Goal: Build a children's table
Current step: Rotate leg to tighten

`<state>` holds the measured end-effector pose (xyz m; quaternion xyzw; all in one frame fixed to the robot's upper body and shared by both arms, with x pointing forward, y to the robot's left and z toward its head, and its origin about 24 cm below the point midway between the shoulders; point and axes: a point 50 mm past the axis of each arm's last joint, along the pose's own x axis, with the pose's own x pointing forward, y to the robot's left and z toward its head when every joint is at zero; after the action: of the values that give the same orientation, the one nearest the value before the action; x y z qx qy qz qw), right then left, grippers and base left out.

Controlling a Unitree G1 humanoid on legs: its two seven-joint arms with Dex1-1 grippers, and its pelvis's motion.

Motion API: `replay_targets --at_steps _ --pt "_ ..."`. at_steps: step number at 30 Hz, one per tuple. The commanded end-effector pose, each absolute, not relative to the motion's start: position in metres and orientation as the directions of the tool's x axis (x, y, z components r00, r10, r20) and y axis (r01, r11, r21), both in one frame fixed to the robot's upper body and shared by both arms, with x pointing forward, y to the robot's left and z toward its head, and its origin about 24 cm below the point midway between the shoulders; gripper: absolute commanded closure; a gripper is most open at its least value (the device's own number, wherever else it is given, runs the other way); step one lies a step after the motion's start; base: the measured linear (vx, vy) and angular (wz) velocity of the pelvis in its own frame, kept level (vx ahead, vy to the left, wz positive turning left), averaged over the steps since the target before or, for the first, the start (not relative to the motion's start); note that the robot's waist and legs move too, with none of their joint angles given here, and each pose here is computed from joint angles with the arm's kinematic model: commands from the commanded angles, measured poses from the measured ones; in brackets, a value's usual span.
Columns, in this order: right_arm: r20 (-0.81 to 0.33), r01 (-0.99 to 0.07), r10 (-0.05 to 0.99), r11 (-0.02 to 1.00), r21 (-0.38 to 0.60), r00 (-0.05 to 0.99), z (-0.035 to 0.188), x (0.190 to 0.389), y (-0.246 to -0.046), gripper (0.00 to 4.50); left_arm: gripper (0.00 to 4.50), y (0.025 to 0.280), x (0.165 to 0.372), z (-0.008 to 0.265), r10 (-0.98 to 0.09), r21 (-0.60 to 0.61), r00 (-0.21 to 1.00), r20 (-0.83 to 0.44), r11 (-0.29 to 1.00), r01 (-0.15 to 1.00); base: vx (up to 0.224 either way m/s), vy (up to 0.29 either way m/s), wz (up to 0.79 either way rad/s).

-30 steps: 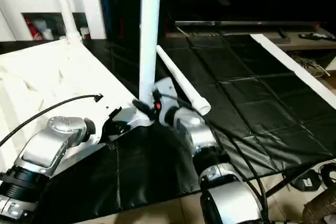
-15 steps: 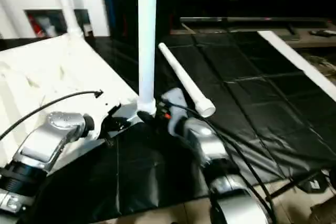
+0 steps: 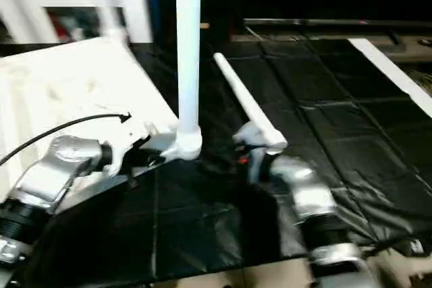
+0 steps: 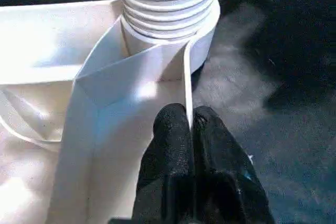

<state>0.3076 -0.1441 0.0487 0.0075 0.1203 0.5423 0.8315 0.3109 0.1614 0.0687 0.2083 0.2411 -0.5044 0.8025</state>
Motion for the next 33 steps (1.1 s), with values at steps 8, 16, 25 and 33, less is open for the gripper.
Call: replay_targets --at_steps 8,16,25,33 --pt "-0.29 -0.978 0.944 0.189 0.087 0.156 0.06 0.303 -0.131 0.04 4.5 0.152 0.294 0.065 -0.739 0.048 0.064 -0.671 0.043 0.998 0.0 0.0 0.0" --pt "-0.322 -0.989 0.941 0.134 0.059 0.108 0.057 0.307 -0.115 0.04 4.5 0.15 0.292 0.067 -0.736 0.04 0.004 -0.677 -0.031 0.999 0.0 0.0 0.0" --pt "-0.306 -0.989 0.95 0.103 0.105 0.067 0.058 0.31 -0.112 0.5 4.5 0.148 0.292 0.067 -0.737 0.043 -0.011 -0.675 -0.054 0.998 0.0 0.0 0.0" --pt "-0.295 -0.987 0.954 0.092 0.128 0.051 0.056 0.309 -0.113 1.27 4.5 0.149 0.293 0.066 -0.736 0.045 -0.005 -0.676 -0.048 0.998 0.0 0.0 0.0"
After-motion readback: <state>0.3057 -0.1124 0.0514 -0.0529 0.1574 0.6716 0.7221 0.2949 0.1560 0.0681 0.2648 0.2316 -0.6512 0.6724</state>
